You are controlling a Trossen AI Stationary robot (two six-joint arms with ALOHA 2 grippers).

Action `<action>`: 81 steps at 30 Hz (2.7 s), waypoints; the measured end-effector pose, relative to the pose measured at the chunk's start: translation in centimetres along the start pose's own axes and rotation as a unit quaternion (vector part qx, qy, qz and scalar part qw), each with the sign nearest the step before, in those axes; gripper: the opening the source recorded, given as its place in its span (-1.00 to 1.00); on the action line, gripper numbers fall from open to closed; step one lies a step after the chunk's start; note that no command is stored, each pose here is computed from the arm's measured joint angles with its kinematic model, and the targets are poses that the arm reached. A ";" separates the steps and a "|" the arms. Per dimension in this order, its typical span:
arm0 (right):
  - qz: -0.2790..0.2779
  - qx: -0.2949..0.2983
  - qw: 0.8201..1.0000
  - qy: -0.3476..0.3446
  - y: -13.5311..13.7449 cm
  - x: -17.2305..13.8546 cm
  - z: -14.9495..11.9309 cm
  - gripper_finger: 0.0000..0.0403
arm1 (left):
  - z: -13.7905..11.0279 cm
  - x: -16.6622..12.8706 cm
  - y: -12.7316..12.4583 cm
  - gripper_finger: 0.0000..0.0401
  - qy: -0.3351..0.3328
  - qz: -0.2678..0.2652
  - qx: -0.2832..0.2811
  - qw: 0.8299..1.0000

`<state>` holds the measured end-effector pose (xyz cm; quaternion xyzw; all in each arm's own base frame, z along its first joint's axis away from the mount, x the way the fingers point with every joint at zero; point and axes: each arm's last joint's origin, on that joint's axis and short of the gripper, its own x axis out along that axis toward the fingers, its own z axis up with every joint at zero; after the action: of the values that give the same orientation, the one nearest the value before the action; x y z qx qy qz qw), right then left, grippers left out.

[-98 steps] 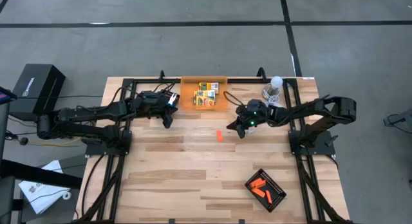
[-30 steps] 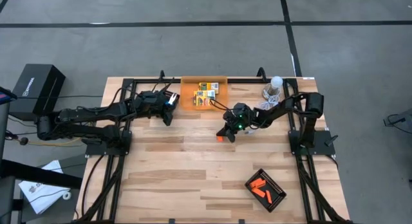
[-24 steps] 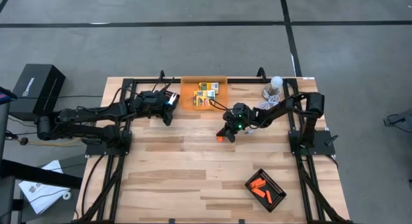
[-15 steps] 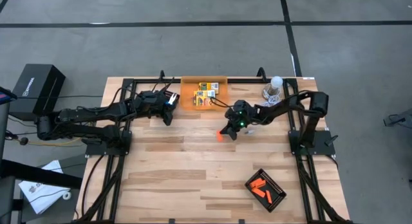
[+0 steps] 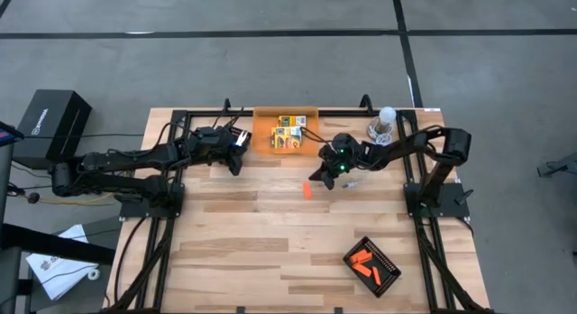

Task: Pick & Place School Supplies
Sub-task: Put the orange eraser into the bottom black bin

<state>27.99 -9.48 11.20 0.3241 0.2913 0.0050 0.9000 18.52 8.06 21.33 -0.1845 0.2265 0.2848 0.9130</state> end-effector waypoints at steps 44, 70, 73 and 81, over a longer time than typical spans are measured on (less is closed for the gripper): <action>-0.022 0.006 0.997 0.075 0.2 2.4 -2.9 -1.00 | 0.1 0.0 0.0 -1.00 -0.003 -0.001 0.000 1.000; -0.053 0.020 0.994 0.093 0.0 2.2 -3.4 -1.00 | 0.1 0.0 -0.1 -1.00 0.000 -0.015 0.000 1.000; -0.056 0.021 0.994 0.092 -0.2 2.1 -3.3 -1.00 | 0.1 0.0 -0.2 -1.00 0.003 -0.024 0.000 1.000; -0.091 0.029 0.991 0.089 -1.4 1.5 -3.0 -1.00 | 0.0 0.0 -0.2 -1.00 0.006 -0.036 0.000 0.999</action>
<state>27.43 -8.53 7.74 0.3200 0.3990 -0.0566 0.8575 18.66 7.90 21.41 -0.1940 0.2255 0.2510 0.9211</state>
